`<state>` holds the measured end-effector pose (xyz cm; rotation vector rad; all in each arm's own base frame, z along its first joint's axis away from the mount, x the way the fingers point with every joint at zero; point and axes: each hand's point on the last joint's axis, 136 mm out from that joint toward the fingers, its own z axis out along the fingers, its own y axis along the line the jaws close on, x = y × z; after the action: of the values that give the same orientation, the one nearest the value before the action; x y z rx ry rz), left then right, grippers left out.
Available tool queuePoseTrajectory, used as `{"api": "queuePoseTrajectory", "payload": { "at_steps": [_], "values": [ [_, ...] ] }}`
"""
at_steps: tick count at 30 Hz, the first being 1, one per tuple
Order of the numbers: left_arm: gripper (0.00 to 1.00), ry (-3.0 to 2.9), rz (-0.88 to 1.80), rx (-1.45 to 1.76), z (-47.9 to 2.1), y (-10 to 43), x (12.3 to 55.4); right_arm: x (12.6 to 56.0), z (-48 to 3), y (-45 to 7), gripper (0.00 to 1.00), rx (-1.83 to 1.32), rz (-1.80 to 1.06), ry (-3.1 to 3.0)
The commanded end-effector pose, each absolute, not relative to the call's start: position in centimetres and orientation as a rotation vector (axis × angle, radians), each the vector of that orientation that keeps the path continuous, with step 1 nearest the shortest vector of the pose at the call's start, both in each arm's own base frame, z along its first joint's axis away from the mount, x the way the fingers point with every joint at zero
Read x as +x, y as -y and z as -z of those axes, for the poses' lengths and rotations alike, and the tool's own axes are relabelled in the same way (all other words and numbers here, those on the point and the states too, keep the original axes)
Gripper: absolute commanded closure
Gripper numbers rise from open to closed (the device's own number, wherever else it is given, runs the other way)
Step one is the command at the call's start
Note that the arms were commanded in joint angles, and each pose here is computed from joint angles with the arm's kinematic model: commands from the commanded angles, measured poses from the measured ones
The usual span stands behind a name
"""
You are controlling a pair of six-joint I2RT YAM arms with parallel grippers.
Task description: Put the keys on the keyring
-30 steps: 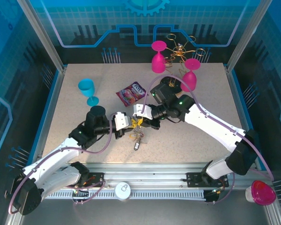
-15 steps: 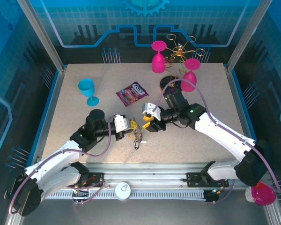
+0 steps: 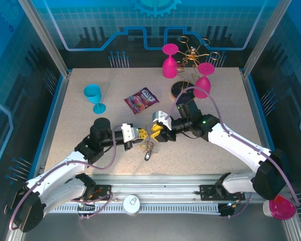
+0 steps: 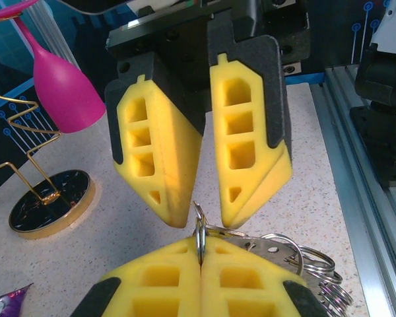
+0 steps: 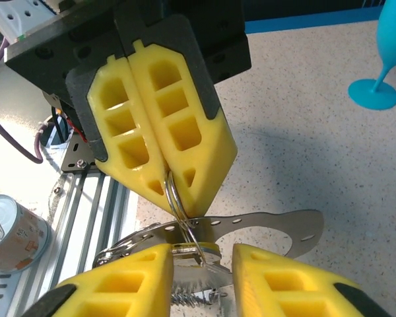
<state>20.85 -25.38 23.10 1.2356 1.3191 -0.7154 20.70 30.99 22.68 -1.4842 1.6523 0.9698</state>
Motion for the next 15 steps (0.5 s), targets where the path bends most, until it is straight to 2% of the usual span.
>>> {"api": "queuePoseTrajectory", "payload": {
  "at_steps": [1,6,15],
  "values": [
    [1.00,-1.218,0.733,1.255,-24.8,25.7,20.0,20.3,-23.7,-30.9,0.77,-1.479,-1.006,-1.603],
    [1.00,-1.214,0.738,1.252,-24.8,25.8,20.0,20.2,-23.7,-31.0,0.99,-1.490,-1.024,-1.605],
    [1.00,-1.142,0.792,1.225,-27.2,26.1,19.4,21.2,-21.7,-31.9,1.00,-1.480,-1.085,-1.731]
  ]
}}
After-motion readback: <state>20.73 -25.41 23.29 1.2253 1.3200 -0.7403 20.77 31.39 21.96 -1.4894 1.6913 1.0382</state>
